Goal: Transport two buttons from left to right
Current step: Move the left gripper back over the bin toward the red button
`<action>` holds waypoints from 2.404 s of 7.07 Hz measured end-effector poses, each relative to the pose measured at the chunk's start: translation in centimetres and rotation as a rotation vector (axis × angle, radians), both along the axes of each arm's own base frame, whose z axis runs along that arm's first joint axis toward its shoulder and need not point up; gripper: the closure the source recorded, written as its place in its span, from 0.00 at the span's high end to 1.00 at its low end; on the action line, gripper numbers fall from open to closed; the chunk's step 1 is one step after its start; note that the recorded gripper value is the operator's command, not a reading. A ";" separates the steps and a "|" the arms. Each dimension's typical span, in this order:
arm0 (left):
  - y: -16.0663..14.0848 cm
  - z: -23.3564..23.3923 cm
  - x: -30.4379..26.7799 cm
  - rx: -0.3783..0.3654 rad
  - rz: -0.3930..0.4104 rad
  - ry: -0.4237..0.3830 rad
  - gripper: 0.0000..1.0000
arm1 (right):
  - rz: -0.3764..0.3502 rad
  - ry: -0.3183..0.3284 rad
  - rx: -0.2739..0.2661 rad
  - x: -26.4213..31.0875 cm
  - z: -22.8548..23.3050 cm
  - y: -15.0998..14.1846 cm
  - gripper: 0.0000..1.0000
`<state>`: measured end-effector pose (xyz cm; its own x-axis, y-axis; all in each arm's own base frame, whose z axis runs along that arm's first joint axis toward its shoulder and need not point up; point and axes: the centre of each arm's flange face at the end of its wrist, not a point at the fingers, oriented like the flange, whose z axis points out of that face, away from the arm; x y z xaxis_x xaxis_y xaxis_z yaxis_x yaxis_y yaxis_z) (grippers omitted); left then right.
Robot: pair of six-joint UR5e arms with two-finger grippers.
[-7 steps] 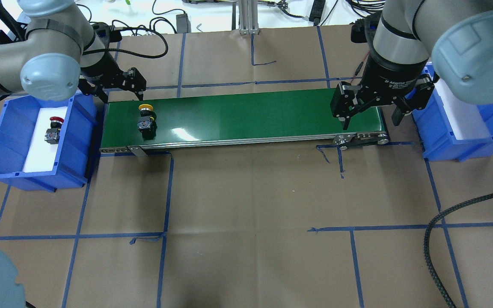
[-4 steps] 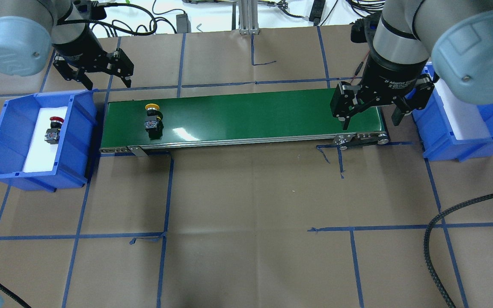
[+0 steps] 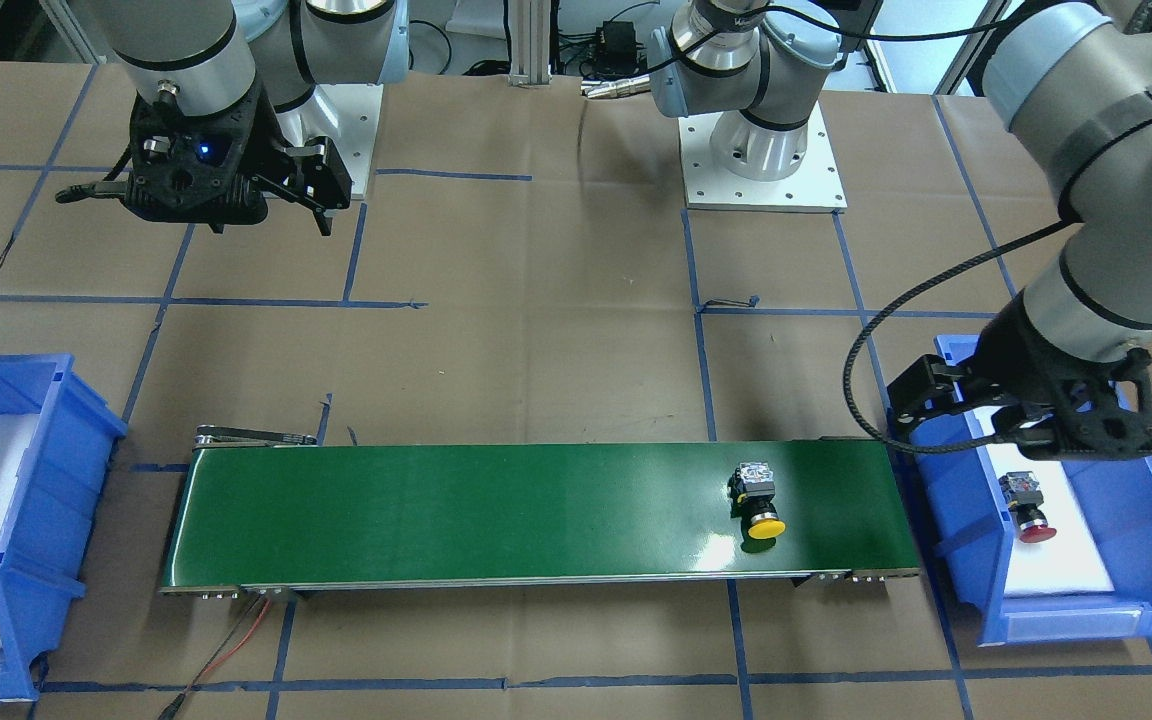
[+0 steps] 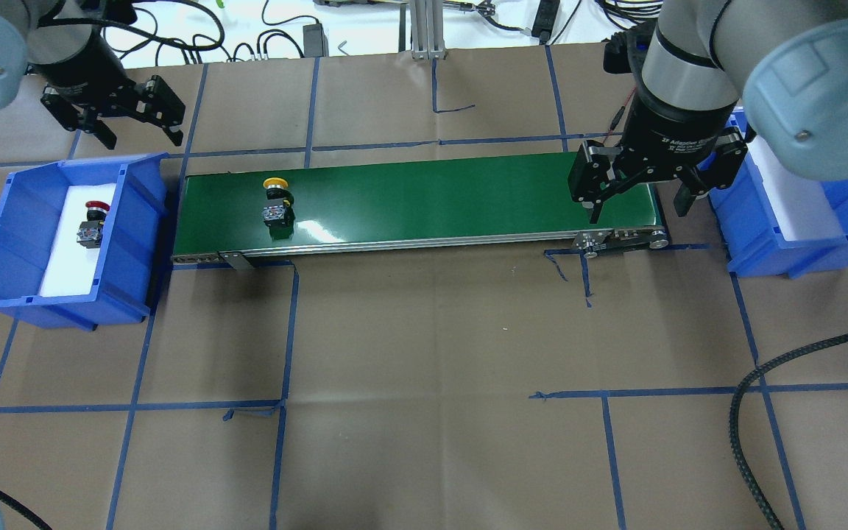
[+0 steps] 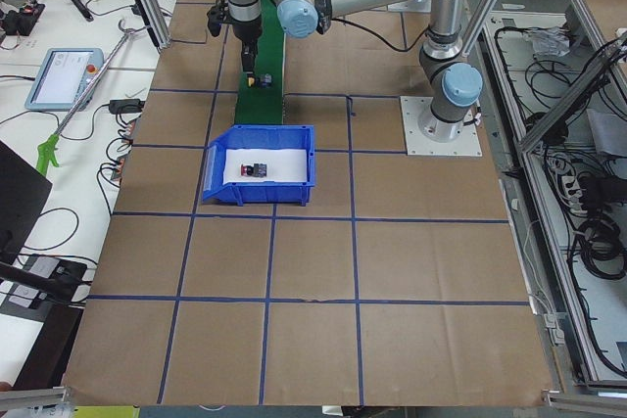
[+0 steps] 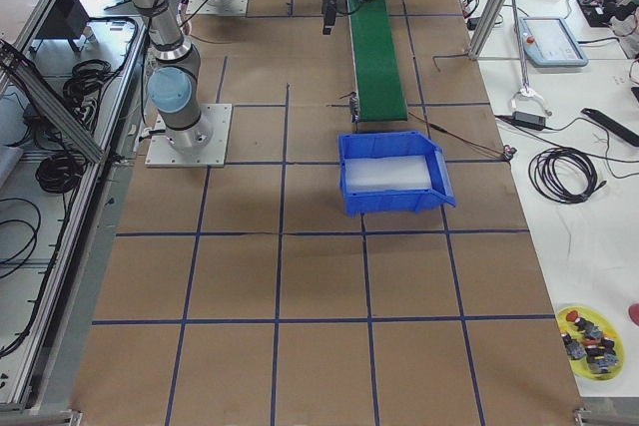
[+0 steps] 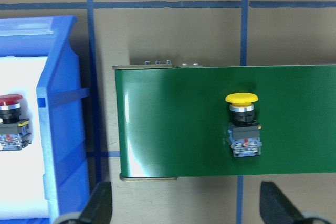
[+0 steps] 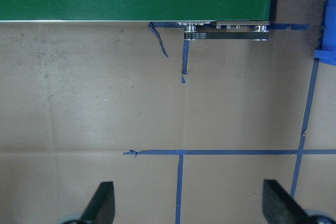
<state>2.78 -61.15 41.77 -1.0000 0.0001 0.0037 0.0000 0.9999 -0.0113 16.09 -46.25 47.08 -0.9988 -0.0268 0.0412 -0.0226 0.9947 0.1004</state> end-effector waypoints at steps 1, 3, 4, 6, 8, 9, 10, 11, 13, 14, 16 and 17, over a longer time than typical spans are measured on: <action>0.3 -0.1 3.8 0.011 -0.005 0.004 1.00 | 0.000 0.000 0.000 0.0 0.0 0.0 1.00; 1.0 -0.4 11.3 0.020 -0.026 0.005 1.00 | 0.000 0.000 -0.001 0.0 0.0 0.0 1.00; 1.5 -0.9 14.7 0.026 -0.021 0.007 1.00 | 0.000 0.001 -0.002 0.0 0.1 0.0 1.00; 2.1 -3.2 17.7 0.047 0.000 0.019 0.99 | 0.001 0.001 -0.003 0.0 0.1 0.0 1.00; 1.3 -5.9 18.5 0.046 0.004 0.018 0.99 | 0.000 0.001 -0.003 0.0 0.1 0.0 1.00; 0.8 -7.2 18.8 0.042 0.005 0.016 0.99 | 0.000 0.001 -0.003 0.0 0.1 -0.1 1.00; 0.2 -8.5 19.2 0.037 0.004 0.012 0.99 | 0.000 0.000 -0.002 0.0 0.0 -0.1 1.00; -0.5 -10.0 19.6 0.029 0.003 0.010 0.99 | 0.000 0.001 -0.002 0.0 0.0 -0.1 1.00; -1.5 -13.2 19.9 0.018 0.001 0.009 0.99 | 0.000 0.001 -0.002 0.0 0.1 -0.1 1.00; -1.4 -15.0 19.7 0.005 0.002 0.001 0.99 | 0.000 0.001 -0.003 0.0 0.1 -0.1 1.00; -0.5 -18.1 19.0 -0.016 0.003 -0.012 0.99 | 0.000 0.001 -0.004 0.0 0.1 -0.1 1.00; 0.0 -19.2 18.7 -0.021 0.003 -0.015 0.99 | 0.000 0.001 -0.004 0.0 0.1 -0.1 1.00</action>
<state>21.45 -61.18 22.57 -0.9999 -0.0029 -0.0113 -0.0025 0.9995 -0.0327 16.05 -46.31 47.17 -0.9988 -0.0263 0.0423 -0.0221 0.9951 0.0967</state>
